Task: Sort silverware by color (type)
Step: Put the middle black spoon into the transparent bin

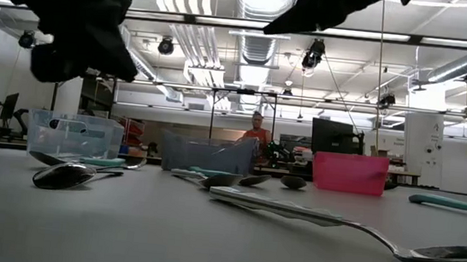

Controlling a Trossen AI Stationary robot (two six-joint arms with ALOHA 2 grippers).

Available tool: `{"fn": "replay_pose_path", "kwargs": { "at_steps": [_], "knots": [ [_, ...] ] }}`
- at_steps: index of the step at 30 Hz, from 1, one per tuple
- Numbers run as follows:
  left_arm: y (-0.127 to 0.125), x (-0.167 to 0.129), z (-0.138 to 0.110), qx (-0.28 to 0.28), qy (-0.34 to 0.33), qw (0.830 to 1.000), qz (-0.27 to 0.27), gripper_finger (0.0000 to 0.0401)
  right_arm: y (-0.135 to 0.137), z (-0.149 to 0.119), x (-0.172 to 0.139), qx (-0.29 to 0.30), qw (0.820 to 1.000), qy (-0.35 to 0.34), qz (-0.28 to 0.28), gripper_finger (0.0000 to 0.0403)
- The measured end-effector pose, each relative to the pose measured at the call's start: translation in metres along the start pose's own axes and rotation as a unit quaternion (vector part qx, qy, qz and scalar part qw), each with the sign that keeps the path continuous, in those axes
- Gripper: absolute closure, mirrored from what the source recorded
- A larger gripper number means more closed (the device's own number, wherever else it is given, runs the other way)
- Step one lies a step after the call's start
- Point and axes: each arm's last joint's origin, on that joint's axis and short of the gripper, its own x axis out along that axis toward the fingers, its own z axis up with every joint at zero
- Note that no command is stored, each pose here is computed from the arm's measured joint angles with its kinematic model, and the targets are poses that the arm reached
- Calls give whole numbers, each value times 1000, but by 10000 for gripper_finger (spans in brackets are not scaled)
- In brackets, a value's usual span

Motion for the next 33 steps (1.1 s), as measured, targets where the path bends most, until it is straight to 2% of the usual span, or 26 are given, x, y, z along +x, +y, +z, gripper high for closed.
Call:
{"fn": "replay_pose_path", "kwargs": {
  "at_steps": [3,9,15,20,25,30,33],
  "knots": [
    [-5,-8,5,-7,32,999,26,387,0,-1,-5,12,1000,12,7,360],
    [-20,-26,21,17,68,993,92,399,2,-6,-7,31,999,39,17,360],
    [-28,-43,34,76,103,978,165,400,2,-7,-7,61,997,46,18,360],
    [-22,-53,38,122,119,962,211,400,4,-12,-8,106,992,69,22,360],
    [-14,-58,39,175,108,945,254,400,6,-18,-9,181,977,108,24,360],
    [-13,-58,41,236,95,932,258,400,12,-26,-9,276,952,133,17,360],
    [-13,-58,42,282,92,919,258,400,23,-34,-8,309,938,152,23,360]
  ]
}}
